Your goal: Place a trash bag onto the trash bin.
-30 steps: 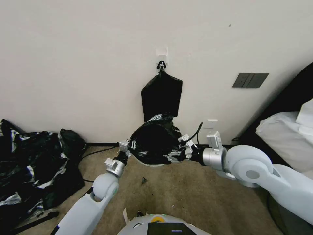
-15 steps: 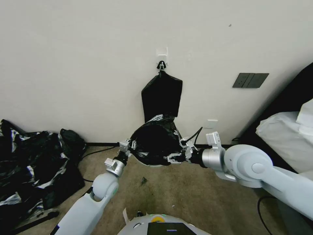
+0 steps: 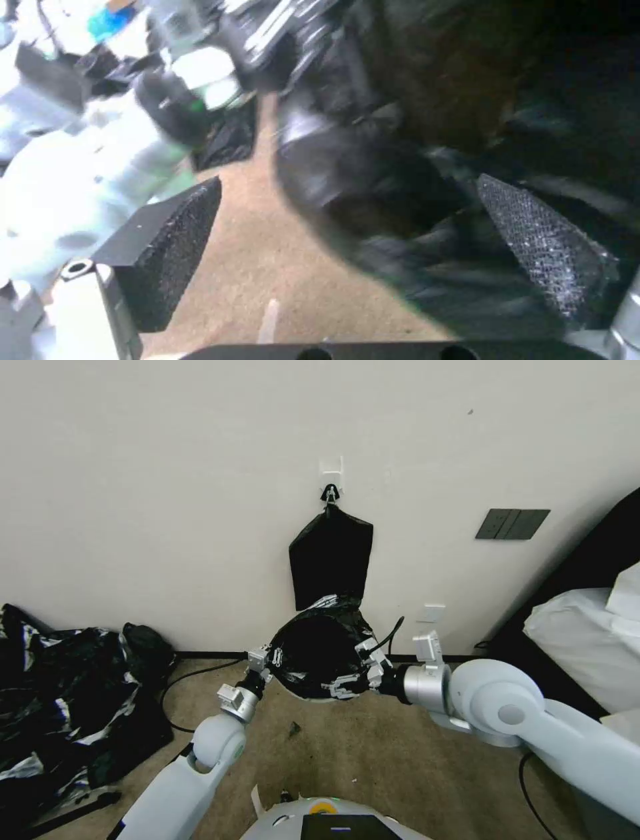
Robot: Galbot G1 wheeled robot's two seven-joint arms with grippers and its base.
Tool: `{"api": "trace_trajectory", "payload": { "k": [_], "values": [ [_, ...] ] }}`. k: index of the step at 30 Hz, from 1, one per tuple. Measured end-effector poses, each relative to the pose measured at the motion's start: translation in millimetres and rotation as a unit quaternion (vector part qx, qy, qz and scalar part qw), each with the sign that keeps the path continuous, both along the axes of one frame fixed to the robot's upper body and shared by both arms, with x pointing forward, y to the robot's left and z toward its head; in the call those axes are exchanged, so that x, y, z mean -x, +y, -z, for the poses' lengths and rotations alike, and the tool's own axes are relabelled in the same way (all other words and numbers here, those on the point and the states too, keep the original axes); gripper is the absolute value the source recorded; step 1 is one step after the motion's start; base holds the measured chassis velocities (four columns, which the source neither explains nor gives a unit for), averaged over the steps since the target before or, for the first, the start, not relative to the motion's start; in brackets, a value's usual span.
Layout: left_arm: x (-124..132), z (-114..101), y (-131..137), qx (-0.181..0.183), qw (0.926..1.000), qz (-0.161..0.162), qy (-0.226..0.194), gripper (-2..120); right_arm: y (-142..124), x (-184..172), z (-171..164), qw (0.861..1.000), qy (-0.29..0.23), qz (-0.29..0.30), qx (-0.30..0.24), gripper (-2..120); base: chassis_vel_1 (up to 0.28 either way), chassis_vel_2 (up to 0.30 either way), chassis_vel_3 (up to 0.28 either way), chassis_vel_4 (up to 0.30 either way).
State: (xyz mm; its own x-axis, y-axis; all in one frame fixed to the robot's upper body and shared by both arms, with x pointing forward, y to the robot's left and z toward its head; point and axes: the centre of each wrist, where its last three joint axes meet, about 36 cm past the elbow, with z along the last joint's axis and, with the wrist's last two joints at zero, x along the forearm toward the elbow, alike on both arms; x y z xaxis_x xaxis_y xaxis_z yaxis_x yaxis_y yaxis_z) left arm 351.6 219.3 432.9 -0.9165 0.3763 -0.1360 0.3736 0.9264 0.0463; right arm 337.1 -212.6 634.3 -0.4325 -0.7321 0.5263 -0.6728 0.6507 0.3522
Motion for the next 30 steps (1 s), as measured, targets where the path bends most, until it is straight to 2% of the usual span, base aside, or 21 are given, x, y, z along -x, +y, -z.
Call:
{"api": "trace_trajectory", "payload": {
  "k": [10, 15, 16, 17, 20, 21, 25, 26, 29, 30],
  "values": [
    [-0.5, -1.7, -1.6, 0.010, 0.9999, -0.006, 0.011, 1, 9.9, 20.7, 16.6, 0.999, 0.030, -0.030, 0.015, 96, 0.000, 0.000, 0.000, 0.000],
    [-1.0, -6.9, -4.9, 0.042, 0.9984, -0.022, 0.033, 1, 17.1, 28.7, 34.4, 0.998, 0.037, -0.034, 0.038, 95, 0.000, 0.000, 0.000, 0.000],
    [0.1, -10.6, -6.8, 0.062, 0.9965, -0.029, 0.049, 1, 20.8, 31.5, 39.5, 0.998, 0.033, -0.034, 0.047, 95, 0.000, 0.000, 0.000, 0.000],
    [0.1, -10.6, -6.8, 0.062, 0.9965, -0.029, 0.049, 1, 20.8, 31.5, 39.5, 0.998, 0.033, -0.034, 0.047, 95, 0.000, 0.000, 0.000, 0.000],
    [0.8, -18.2, -9.2, 0.106, 0.9896, -0.043, 0.087, 1, 25.7, 35.5, 49.4, 0.997, 0.011, -0.032, 0.067, 95, 0.000, 0.000, 0.000, 0.000],
    [0.8, -18.2, -9.2, 0.106, 0.9896, -0.043, 0.087, 1, 25.7, 35.5, 49.4, 0.997, 0.011, -0.032, 0.067, 95, 0.000, 0.000, 0.000, 0.000],
    [1.4, -29.3, -10.8, 0.160, 0.9761, -0.055, 0.137, 1, 26.7, 33.9, 65.3, 0.994, -0.034, -0.018, 0.105, 95, 0.000, 0.000, 0.000, 0.000],
    [1.4, -29.3, -10.8, 0.160, 0.9761, -0.055, 0.137, 1, 26.7, 33.9, 65.3, 0.994, -0.034, -0.018, 0.105, 95, 0.000, 0.000, 0.000, 0.000],
    [0.7, -37.4, -10.3, 0.196, 0.9631, -0.059, 0.175, 1, 24.2, 32.5, 75.0, 0.990, -0.058, -0.012, 0.125, 95, 0.000, 0.000, 0.000, 0.000],
    [0.7, -37.4, -10.3, 0.196, 0.9631, -0.059, 0.175, 1, 24.2, 32.5, 75.0, 0.990, -0.058, -0.012, 0.125, 95, 0.000, 0.000, 0.000, 0.000]
  ]
}}
